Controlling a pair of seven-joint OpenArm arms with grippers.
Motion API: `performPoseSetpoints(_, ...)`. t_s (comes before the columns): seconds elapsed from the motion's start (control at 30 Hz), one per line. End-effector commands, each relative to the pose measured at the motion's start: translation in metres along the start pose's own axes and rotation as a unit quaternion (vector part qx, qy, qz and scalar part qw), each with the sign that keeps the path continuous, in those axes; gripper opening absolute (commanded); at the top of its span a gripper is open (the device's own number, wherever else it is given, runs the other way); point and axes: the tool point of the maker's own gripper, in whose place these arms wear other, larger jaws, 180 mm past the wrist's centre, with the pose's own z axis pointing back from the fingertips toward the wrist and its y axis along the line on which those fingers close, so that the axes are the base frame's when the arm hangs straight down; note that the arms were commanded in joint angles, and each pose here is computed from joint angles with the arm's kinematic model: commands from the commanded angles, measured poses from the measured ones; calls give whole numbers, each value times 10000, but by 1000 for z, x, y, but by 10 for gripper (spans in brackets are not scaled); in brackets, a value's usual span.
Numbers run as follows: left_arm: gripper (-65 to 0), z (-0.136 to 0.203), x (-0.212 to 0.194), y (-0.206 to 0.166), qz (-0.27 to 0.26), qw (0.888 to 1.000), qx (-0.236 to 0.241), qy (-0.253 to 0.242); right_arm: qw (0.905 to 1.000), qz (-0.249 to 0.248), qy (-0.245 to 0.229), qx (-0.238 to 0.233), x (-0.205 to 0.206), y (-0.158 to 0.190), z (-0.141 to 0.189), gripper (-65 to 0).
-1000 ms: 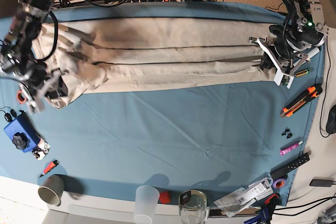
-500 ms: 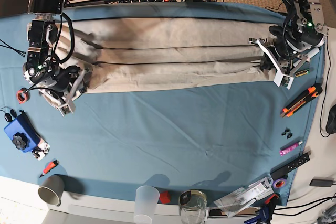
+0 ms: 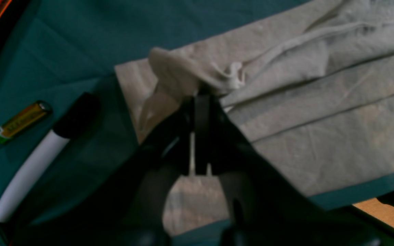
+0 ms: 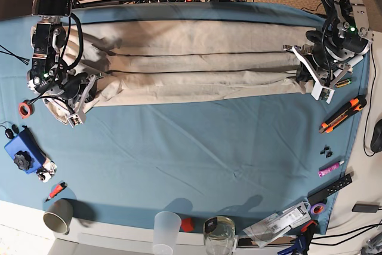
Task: Fold the T-shirt properly
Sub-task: 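Fold the held shirt end over with the right gripper toward the strip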
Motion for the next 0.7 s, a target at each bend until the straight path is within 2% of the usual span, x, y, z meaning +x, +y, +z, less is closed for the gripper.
performPoseSetpoints(0.0,-650,4,11,1,-93,9998,18,-198,9996,79,-218,-148,16,-11,10,-650)
performPoseSetpoints(0.33,-650,4,11,1,-94,9998,20,-197,9963,507,-685,-101,54,9,44,-650)
performPoseSetpoints(0.6,-650,4,11,1,-93,9998,19,-195,9966,606,-446,-329,46,0,43,-650)
performPoseSetpoints(0.67,-650,4,11,1,-95,9998,19,-195,9963,681,-420,-305,44,1,43,-543)
